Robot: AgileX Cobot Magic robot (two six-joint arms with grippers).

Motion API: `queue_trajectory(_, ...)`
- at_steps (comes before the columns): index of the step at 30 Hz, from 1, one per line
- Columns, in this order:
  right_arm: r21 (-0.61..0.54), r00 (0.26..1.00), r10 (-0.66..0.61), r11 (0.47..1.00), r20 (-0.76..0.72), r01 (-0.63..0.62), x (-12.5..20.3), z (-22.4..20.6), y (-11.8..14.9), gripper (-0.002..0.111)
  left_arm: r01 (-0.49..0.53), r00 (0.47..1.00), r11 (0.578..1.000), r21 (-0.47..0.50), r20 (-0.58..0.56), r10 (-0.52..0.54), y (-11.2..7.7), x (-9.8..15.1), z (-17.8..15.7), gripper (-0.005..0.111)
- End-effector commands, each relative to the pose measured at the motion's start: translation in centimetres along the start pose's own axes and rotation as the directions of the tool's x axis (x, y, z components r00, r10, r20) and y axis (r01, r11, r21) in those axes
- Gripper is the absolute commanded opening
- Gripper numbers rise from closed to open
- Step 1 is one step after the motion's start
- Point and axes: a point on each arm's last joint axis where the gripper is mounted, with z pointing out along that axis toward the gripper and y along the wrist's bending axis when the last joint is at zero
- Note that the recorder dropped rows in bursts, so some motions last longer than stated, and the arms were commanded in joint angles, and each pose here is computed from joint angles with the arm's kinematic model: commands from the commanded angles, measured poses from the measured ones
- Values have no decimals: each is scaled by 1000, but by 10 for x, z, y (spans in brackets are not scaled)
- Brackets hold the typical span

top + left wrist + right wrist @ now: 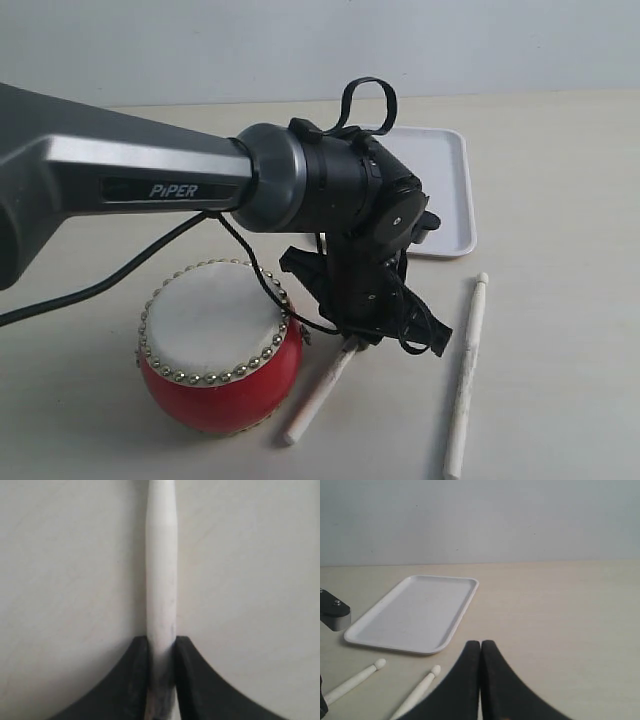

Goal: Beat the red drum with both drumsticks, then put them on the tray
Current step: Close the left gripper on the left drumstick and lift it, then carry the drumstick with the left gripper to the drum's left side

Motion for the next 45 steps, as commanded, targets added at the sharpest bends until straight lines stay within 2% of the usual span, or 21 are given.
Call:
queue_trajectory(1, 4, 1000, -3, 1000, 9, 3, 0, 0, 0, 0, -22, 999, 999, -43, -38, 20, 3, 5, 21, 0)
queue_trajectory(5, 4, 1000, -3, 1000, 9, 3, 0, 0, 0, 0, -26, 1000, 999, -36, -7, 26, 3, 2, 18, 0)
queue_trajectory(9, 4, 1000, -3, 1000, 9, 3, 0, 0, 0, 0, -25, 994, 999, -27, 105, 28, 3, -8, 2, 0)
queue_trajectory(18, 4, 1000, -3, 1000, 9, 3, 0, 0, 0, 0, -25, 948, 999, -24, 318, 31, 10, -19, -70, 0)
queue_trajectory(24, 4, 1000, -1, 1000, 9, 1, 0, 0, 0, 0, -23, 859, 1000, -17, 510, 29, 19, -21, -137, 0)
queue_trajectory(28, 4, 1000, 1, 1000, 9, -1, 0, 0, 0, 0, -24, 821, 1000, -19, 569, 31, 25, -16, -167, 0)
queue_trajectory(35, 4, 1000, 1, 1000, 9, -1, 0, 0, 0, 0, 63, 737, 996, -57, 676, -8, 40, -10, -208, 0)
queue_trajectory(40, 4, 1000, 1, 1000, 9, -1, 0, 0, 0, 0, 102, 718, 991, -92, 696, -9, 49, -5, -222, 0)
queue_trajectory(45, 5, 1000, -7, 1000, 20, 7, 0, 0, 0, 0, 156, 722, 972, -173, 692, 7, 59, 1, -230, 0)
